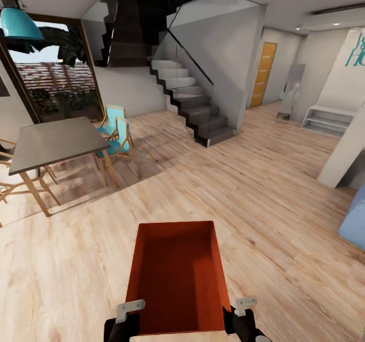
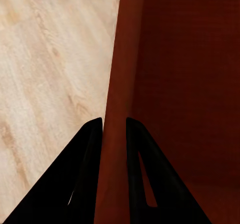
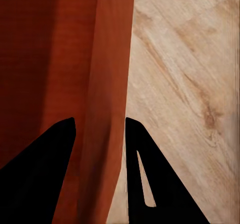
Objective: Move the two storage containers from the living room to the garage. In the garage, place one container on the floor and stack the other container on top of it (either order is fine).
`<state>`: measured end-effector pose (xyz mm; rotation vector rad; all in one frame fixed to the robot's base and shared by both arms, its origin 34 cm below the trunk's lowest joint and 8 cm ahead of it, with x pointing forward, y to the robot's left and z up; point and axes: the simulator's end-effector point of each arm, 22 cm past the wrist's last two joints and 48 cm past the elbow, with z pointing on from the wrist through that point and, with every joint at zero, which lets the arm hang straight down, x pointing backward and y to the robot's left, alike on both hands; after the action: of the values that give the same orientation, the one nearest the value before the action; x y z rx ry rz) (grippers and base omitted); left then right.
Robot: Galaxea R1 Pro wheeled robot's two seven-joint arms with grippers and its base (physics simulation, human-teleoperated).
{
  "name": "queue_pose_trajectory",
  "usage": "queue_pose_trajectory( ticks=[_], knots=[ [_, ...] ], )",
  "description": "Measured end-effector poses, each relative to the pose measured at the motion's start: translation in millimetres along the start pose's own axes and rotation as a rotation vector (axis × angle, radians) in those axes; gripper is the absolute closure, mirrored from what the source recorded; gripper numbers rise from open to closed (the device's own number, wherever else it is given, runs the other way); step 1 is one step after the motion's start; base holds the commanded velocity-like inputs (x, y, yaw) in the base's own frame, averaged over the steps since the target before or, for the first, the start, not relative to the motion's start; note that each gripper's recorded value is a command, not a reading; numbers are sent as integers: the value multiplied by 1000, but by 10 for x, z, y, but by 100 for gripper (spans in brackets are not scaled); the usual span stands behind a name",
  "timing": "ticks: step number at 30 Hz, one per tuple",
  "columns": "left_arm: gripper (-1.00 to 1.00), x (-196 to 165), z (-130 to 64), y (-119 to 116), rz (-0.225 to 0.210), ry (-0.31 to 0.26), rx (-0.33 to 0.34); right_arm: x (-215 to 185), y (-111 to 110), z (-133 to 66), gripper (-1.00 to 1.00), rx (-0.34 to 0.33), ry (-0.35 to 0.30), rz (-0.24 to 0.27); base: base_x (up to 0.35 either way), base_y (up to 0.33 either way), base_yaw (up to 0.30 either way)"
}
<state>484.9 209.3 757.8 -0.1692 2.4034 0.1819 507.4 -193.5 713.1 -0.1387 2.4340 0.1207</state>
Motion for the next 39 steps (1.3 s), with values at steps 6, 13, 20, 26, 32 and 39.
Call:
queue_pose_trajectory(
  ticks=[6, 13, 20, 26, 32, 39],
  knots=[
    [100, 0, -1, -2, 0, 0, 0, 0, -2, 0, 100, 0, 0, 0, 308, -140, -192],
    [100, 0, 0, 0, 0, 0, 0, -1, 0, 1, 100, 0, 0, 0, 305, -137, -9],
    [100, 3, 0, 0, -1, 1, 0, 1, 0, 0, 100, 0, 1, 0, 308, -121, -148],
    [100, 4, 0, 3, -2, 1, -1, 1, 3, 1, 100, 0, 1, 0, 324, -8, -46],
    [100, 3, 0, 4, -1, 1, -1, 0, 4, 1, 100, 0, 1, 0, 325, 0, -41],
    [100, 3, 1, 3, -2, 1, 0, 1, 3, 0, 100, 0, 1, 0, 325, 0, -243]
  ],
)
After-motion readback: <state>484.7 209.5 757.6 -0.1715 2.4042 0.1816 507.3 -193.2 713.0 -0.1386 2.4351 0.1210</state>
